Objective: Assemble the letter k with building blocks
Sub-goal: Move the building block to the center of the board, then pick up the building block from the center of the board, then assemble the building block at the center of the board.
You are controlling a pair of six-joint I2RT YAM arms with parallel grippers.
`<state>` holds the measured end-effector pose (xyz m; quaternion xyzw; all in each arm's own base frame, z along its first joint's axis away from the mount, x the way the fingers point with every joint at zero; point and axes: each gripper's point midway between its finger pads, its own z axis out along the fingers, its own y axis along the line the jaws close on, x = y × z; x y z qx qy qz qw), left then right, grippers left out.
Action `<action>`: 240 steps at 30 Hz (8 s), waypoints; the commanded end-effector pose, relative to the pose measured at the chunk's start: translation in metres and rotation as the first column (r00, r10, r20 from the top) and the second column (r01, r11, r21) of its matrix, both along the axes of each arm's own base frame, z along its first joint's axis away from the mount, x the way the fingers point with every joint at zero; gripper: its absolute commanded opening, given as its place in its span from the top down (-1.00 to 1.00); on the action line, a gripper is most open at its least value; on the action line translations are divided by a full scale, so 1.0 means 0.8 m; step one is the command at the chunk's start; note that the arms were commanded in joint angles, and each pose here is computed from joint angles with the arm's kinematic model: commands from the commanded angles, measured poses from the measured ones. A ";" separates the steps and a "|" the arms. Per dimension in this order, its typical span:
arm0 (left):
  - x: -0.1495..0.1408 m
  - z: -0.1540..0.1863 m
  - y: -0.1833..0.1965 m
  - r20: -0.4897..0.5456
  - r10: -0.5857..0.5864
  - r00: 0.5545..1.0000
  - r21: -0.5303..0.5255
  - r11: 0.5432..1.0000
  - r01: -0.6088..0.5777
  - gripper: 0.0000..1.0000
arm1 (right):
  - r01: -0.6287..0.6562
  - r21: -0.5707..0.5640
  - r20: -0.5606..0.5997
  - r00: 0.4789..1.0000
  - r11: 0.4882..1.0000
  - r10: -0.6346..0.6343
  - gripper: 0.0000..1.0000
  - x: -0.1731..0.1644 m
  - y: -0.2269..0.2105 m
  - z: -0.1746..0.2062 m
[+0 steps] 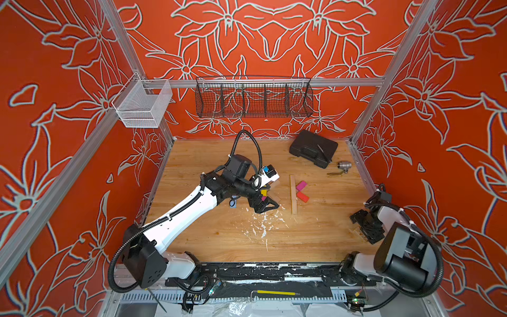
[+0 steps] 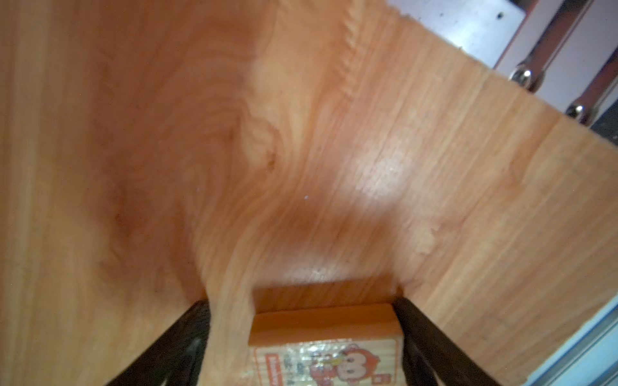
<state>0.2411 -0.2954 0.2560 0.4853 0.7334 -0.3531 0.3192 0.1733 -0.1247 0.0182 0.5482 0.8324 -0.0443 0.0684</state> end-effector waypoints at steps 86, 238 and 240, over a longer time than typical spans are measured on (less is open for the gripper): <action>0.010 -0.008 0.063 0.218 0.053 0.975 0.100 0.992 -0.077 -0.95 | -0.897 -0.085 0.123 -0.441 -0.433 0.889 0.28 0.148 0.203 0.013; 0.054 -0.001 0.277 -0.136 0.781 0.609 -0.042 0.610 -0.791 -0.85 | -0.881 -0.152 0.200 -0.472 -0.448 0.859 0.34 0.221 0.665 0.015; 0.054 -0.001 0.278 -0.136 0.782 0.608 -0.041 0.609 -0.792 -0.85 | -0.880 -0.153 0.203 -0.473 -0.449 0.857 0.34 0.220 0.666 0.015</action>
